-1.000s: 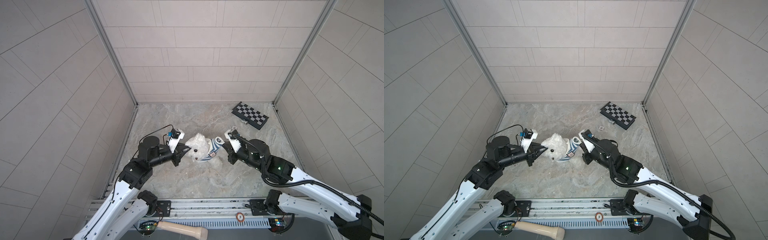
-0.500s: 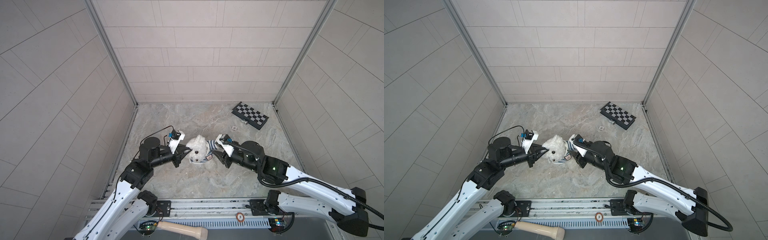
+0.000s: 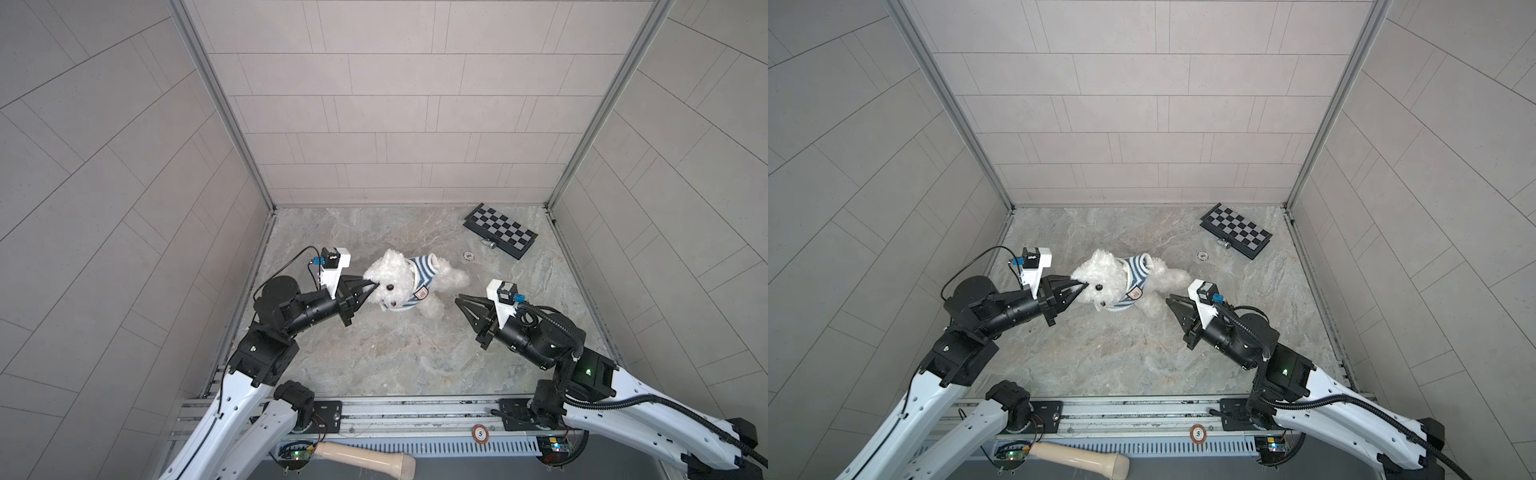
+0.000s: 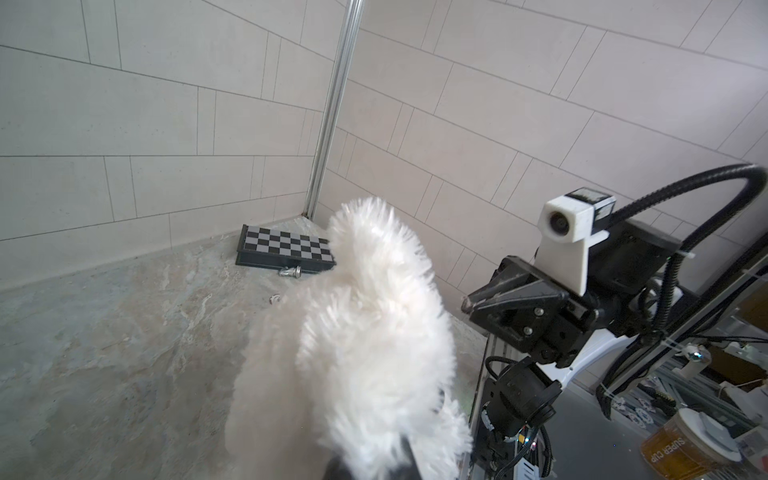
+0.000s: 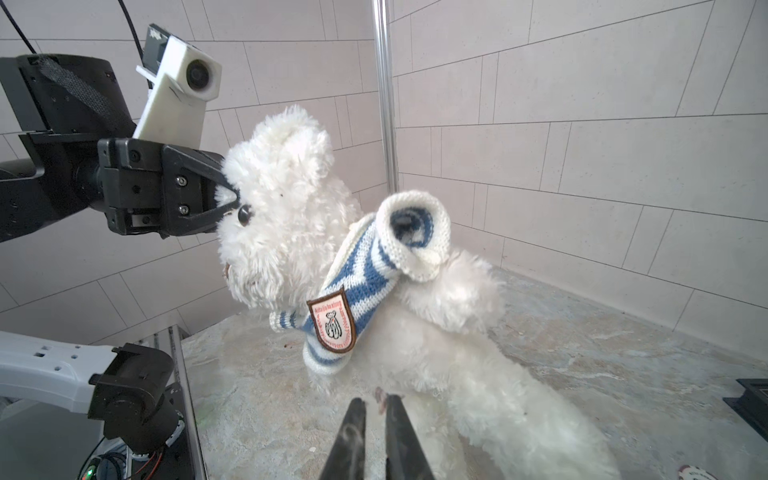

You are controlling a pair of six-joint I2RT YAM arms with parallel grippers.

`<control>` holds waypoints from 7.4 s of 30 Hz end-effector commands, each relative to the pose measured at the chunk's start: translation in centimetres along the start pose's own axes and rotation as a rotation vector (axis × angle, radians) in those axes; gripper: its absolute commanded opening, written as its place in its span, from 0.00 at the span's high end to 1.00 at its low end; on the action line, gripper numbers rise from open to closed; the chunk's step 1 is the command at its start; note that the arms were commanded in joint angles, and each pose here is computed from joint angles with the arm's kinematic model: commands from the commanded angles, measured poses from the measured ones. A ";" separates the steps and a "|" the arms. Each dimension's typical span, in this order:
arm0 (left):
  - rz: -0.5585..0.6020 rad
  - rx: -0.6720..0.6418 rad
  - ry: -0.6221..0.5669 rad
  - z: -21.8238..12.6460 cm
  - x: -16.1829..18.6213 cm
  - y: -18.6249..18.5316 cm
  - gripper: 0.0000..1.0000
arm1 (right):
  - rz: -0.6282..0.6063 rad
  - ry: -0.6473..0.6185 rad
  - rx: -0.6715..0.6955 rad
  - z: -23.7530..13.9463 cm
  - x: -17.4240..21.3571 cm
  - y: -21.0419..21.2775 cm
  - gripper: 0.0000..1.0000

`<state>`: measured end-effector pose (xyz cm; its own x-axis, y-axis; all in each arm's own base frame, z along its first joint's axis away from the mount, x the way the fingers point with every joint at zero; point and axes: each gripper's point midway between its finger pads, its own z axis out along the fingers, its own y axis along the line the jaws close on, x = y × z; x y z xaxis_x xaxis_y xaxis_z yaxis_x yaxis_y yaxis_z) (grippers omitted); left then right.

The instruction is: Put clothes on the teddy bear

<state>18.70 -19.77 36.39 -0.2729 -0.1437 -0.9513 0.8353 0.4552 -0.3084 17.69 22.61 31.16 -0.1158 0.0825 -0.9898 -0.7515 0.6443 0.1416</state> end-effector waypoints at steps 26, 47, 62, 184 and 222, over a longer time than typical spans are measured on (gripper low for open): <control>0.048 0.188 -0.249 -2.7 -7.5 -5.8 1.00 | 0.218 -0.248 -0.346 3.6 -7.8 5.7 0.71; 0.044 0.212 -0.231 -2.6 -6.7 -6.0 1.00 | 0.233 -0.339 -0.425 2.9 -10.4 6.3 0.61; 0.058 0.138 -0.212 -2.5 -6.4 -4.8 1.00 | 0.189 -0.288 -0.348 3.4 -9.6 5.1 1.00; 0.153 0.189 -0.189 -3.2 -5.6 -8.1 1.00 | 0.267 -0.196 -0.444 3.7 -10.3 5.3 0.67; 0.170 0.128 -0.195 -3.4 -4.8 -7.0 1.00 | 0.114 0.022 -0.258 4.4 -8.8 2.9 1.00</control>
<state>13.39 -19.89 41.29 -0.1263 -0.2071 -0.9701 0.9053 0.3758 -0.1981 18.52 29.50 39.41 -0.3013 0.1459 -0.9423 -0.9017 0.2778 0.3313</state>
